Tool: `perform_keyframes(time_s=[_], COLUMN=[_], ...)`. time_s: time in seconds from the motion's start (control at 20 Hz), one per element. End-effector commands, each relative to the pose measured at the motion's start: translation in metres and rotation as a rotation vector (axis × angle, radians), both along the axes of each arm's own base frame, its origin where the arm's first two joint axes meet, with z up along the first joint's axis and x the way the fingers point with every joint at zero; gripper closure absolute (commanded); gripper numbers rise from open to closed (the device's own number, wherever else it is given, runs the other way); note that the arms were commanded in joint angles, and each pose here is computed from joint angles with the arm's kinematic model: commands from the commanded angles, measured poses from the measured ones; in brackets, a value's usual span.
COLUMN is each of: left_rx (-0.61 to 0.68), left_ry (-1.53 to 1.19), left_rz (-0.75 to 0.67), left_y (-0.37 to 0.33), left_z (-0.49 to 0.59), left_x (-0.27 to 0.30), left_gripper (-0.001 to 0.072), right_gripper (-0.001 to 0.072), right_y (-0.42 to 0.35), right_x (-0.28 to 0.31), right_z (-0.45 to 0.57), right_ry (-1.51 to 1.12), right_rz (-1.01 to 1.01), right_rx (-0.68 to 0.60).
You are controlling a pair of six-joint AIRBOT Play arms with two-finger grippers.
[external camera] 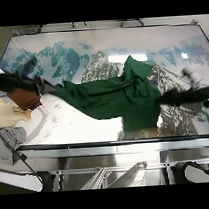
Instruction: Fold the shirts.
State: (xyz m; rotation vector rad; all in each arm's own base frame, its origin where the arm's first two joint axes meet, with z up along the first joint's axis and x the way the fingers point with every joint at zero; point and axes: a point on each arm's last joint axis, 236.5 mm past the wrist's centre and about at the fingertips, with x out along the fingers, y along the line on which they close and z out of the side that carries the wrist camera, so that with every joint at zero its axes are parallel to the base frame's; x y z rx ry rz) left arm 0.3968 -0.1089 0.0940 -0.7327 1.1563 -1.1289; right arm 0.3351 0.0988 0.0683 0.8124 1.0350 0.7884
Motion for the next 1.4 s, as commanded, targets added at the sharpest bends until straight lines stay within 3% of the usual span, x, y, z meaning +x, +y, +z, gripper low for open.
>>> perform_keyframes(time_s=[0.0,0.15,0.25,0.4,0.6,0.9,1.1,1.2,1.35], left_rx=[-0.509,-0.881,-0.907,-0.791,-0.708,-0.691,-0.342,-0.224,-0.088], left_ry=[-0.436,-0.718,-0.854,-0.982,-1.083,-1.046,-0.755,-0.696,-0.698], left_rz=[-0.007,0.121,0.207,0.302,0.368,0.368,0.473,0.431,0.369], left_y=[-0.010,0.039,0.060,0.064,0.060,0.056,0.060,0.048,0.010], left_z=[0.218,0.365,0.405,0.424,0.439,0.438,0.349,0.317,0.285], left_x=[-0.051,-0.111,-0.145,-0.175,-0.203,-0.207,-0.127,-0.118,-0.135], left_gripper=[0.0687,0.0688,0.0688,0.0688,0.0687,0.0688,0.0689,0.0691,0.0691], right_gripper=[0.0689,0.0688,0.0688,0.0688,0.0689,0.0689,0.0691,0.0693,0.0694], right_y=[0.010,-0.022,-0.037,-0.037,-0.043,-0.048,-0.051,-0.057,-0.074], right_x=[-0.011,-0.040,-0.074,-0.095,-0.095,-0.103,-0.069,-0.055,-0.058], right_z=[0.238,0.396,0.455,0.471,0.474,0.485,0.415,0.369,0.318], right_ry=[-0.666,-1.125,-1.310,-1.388,-1.401,-1.505,-1.261,-1.105,-0.950], right_rz=[-0.033,-0.372,-0.555,-0.615,-0.653,-0.690,-0.532,-0.480,-0.534], right_rx=[0.122,0.024,-0.072,-0.211,-0.239,-0.448,-0.520,-0.505,-0.606])
